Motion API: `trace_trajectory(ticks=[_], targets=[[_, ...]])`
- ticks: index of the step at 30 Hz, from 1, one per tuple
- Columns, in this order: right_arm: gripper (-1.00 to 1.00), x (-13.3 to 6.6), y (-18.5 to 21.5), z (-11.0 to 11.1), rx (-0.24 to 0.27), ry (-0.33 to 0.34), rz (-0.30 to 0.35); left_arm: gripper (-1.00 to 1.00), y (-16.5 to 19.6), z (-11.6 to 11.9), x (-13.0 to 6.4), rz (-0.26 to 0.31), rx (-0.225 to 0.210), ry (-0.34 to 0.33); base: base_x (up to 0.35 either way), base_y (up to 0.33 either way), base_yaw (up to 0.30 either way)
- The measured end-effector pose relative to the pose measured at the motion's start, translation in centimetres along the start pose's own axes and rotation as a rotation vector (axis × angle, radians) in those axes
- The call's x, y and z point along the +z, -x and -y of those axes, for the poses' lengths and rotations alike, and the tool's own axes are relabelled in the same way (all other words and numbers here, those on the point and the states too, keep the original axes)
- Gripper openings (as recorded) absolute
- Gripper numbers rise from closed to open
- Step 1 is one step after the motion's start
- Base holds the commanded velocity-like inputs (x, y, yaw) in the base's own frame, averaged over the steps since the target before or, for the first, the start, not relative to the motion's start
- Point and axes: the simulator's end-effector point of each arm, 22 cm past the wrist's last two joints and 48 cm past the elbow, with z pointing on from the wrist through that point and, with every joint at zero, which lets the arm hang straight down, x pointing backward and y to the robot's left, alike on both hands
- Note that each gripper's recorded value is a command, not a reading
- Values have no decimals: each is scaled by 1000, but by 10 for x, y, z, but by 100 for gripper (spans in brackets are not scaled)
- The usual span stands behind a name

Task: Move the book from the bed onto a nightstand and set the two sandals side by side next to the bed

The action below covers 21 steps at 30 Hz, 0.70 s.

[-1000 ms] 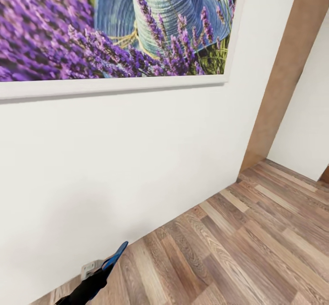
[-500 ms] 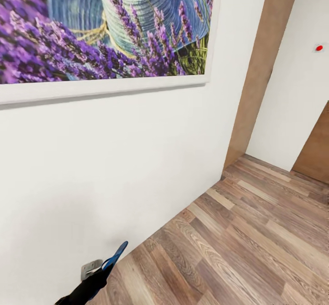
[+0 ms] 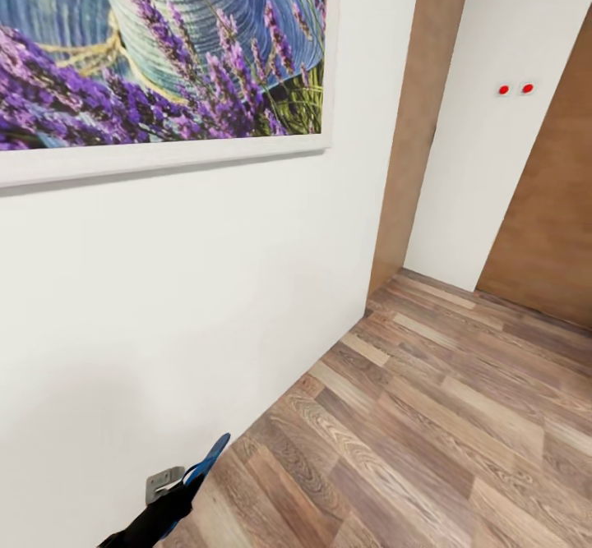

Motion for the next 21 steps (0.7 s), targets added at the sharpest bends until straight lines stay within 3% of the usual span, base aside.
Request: trace_trajectory(ticks=[13,21], targets=[[100,0,0,0,0,0,0,-100,0,0,0,1,0,0,10,0,-287],[100,0,0,0,0,0,0,-100,0,0,0,1,0,-1,262,0,-286]])
